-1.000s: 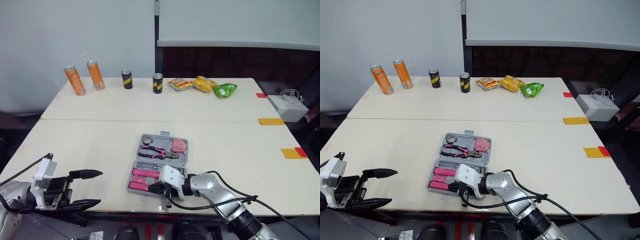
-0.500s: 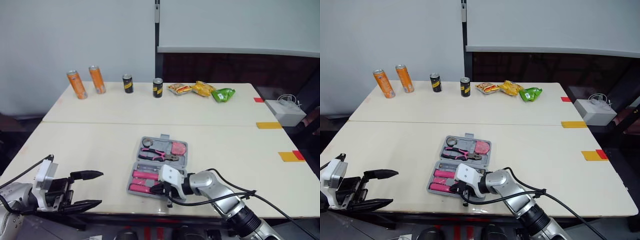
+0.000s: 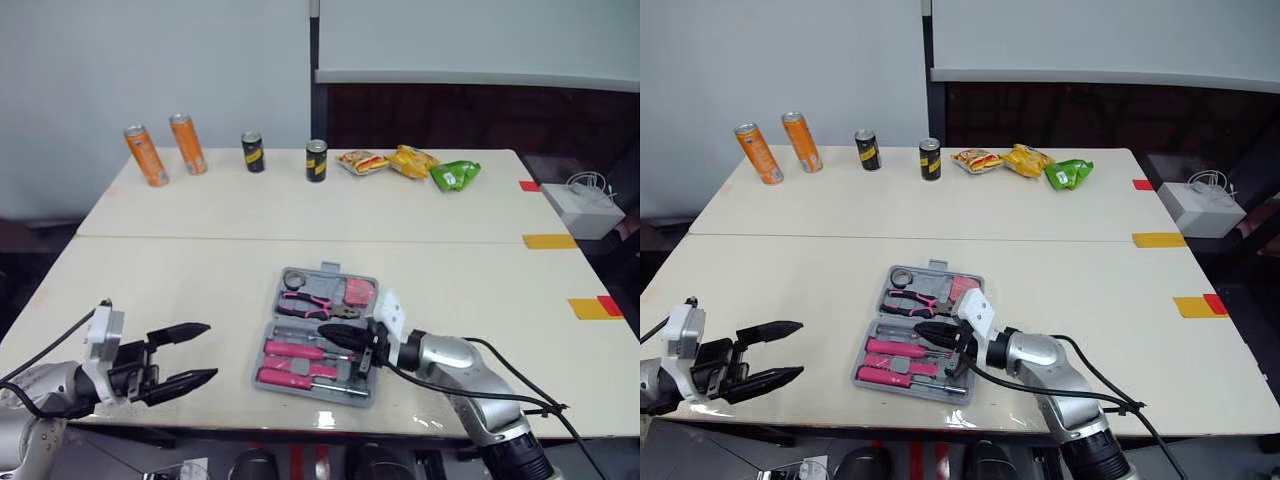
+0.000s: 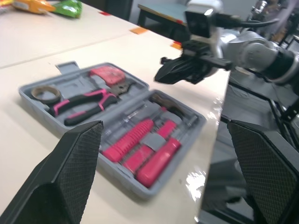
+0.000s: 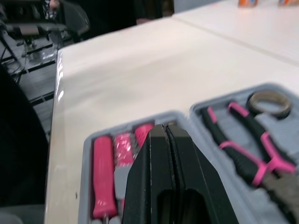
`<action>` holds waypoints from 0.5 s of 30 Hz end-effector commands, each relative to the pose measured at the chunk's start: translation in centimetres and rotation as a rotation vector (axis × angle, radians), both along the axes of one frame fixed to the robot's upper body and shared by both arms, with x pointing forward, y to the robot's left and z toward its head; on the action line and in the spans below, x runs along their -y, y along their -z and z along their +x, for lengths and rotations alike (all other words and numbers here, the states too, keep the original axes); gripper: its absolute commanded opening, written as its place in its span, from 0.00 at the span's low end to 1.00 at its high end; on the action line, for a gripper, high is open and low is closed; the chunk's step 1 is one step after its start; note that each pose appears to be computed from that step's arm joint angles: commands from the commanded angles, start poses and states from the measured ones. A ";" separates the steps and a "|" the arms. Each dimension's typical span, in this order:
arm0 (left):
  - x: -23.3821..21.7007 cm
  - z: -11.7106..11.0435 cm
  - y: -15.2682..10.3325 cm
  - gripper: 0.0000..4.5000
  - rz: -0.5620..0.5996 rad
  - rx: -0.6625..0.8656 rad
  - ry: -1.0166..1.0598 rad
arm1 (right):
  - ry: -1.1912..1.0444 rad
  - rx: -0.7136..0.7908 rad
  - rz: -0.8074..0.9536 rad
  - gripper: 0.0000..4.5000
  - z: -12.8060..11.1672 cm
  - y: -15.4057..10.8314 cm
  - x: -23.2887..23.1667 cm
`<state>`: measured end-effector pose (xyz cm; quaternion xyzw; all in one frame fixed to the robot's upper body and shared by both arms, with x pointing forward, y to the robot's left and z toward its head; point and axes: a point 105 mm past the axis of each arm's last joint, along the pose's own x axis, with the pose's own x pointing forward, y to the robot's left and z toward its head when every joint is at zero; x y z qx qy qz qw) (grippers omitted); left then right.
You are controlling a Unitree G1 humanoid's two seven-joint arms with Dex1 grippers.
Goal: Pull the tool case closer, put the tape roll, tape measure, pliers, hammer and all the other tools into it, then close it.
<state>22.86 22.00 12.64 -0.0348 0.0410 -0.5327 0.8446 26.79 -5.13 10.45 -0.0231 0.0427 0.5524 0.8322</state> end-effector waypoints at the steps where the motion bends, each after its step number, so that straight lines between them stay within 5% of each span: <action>1: -0.1 1.2 -0.2 1.00 0.003 0.012 -0.066 | 0.108 0.076 0.016 0.13 0.6 -2.0 2.6; 11: -3.5 0.3 3.0 1.00 0.051 -0.060 -0.232 | 0.379 -0.022 -0.181 0.88 -6.1 1.8 15.0; 13: -4.0 0.0 3.1 1.00 0.068 -0.065 -0.251 | 0.434 -0.056 -0.217 0.99 -7.5 2.4 16.9; 15: -4.3 -0.2 3.2 1.00 0.083 -0.068 -0.267 | 0.468 -0.068 -0.231 0.99 -8.2 2.6 17.8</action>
